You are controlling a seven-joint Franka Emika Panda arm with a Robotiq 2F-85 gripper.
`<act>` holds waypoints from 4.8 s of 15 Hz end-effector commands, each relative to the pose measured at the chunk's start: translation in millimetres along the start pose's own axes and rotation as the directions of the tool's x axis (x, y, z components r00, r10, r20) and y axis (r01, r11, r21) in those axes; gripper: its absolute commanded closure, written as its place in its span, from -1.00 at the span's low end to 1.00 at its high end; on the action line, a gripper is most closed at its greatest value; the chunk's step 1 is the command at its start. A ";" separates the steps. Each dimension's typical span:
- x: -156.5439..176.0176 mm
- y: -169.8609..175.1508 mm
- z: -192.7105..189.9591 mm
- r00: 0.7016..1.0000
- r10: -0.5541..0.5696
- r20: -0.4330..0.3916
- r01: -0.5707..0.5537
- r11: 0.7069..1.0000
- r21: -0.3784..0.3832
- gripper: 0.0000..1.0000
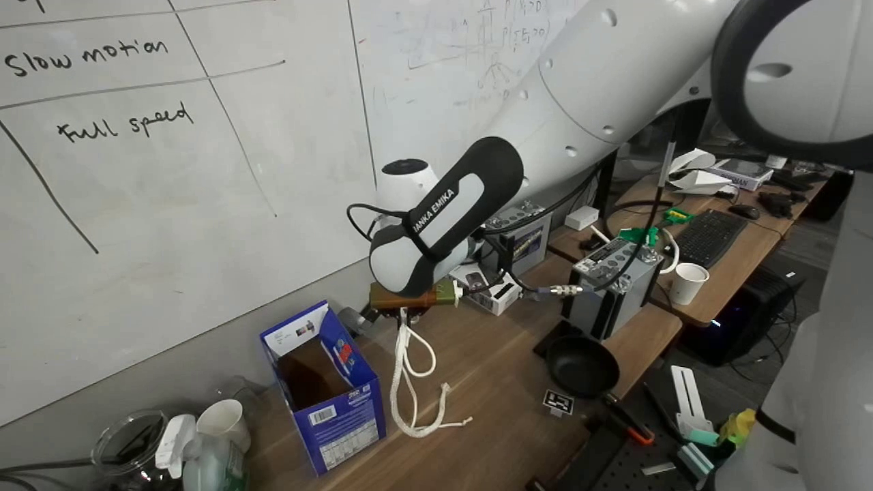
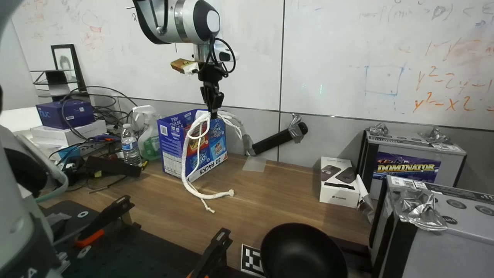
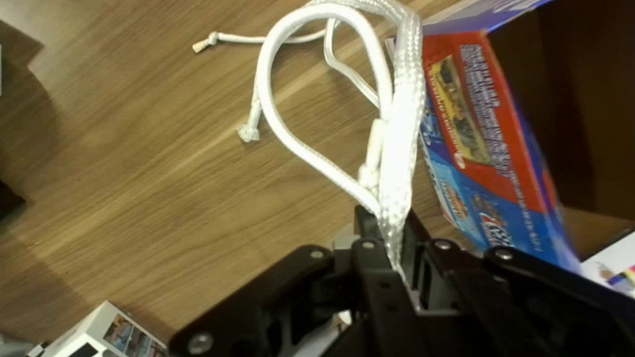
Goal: Put the white ropes in the carton box
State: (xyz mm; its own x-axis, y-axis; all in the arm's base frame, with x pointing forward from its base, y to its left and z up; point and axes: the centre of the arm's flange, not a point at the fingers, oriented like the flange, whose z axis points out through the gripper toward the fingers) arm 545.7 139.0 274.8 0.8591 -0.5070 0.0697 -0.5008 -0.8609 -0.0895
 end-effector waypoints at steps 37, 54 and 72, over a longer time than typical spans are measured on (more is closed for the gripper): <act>-14.1 -162.4 -3.1 0.925 -0.380 0.015 0.375 0.919 0.125 0.74; 14.9 -158.7 122.8 0.894 -0.438 0.098 0.419 0.893 0.167 0.74; -3.8 -143.4 213.1 0.864 -0.457 0.211 0.423 0.886 0.188 0.74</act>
State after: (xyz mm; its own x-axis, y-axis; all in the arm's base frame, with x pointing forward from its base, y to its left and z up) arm 632.1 261.9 77.2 0.9926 -0.0461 -0.1125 -0.0732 -0.9653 -0.2508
